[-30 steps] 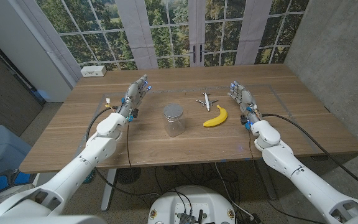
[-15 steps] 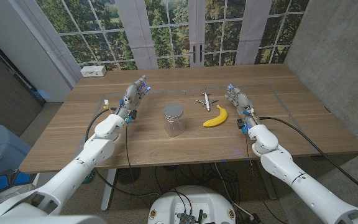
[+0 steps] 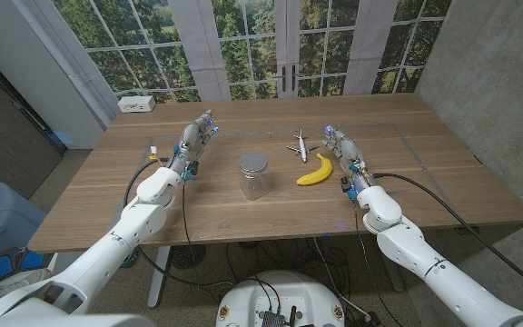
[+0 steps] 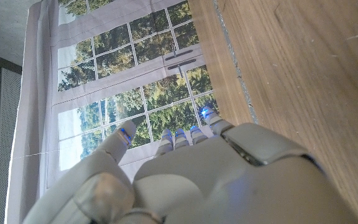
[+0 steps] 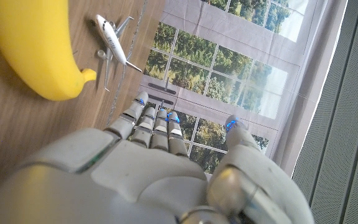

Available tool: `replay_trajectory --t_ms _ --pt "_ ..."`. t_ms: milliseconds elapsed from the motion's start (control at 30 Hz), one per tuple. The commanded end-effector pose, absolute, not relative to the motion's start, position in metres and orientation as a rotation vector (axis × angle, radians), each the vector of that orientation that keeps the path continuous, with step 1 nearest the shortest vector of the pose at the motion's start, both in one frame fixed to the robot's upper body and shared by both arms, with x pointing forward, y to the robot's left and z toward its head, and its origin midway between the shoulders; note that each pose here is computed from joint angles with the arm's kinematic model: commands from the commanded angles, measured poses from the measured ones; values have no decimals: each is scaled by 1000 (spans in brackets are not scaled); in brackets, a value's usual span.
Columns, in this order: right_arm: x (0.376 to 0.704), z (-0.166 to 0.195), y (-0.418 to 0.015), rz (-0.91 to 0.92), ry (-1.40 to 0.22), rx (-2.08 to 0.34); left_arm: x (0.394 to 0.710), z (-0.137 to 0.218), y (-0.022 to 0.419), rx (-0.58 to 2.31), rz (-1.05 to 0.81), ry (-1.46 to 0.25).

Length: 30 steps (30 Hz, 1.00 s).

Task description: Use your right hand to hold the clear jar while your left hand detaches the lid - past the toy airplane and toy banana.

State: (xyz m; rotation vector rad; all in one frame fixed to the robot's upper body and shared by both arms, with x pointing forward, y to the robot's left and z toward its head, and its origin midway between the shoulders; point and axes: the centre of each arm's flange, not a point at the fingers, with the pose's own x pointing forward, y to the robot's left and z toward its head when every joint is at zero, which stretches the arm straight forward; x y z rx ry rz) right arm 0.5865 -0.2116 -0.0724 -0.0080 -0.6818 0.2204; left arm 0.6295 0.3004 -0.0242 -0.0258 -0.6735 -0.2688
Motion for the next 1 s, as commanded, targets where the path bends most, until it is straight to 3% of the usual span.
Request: replay_trajectory --t_ms 33,1000 --pt "576 -79 -191 246 -690 -17 629 -27 302 -30 -268 -676" --pt "556 -94 -155 305 -684 -38 630 -30 307 -35 -284 -674"
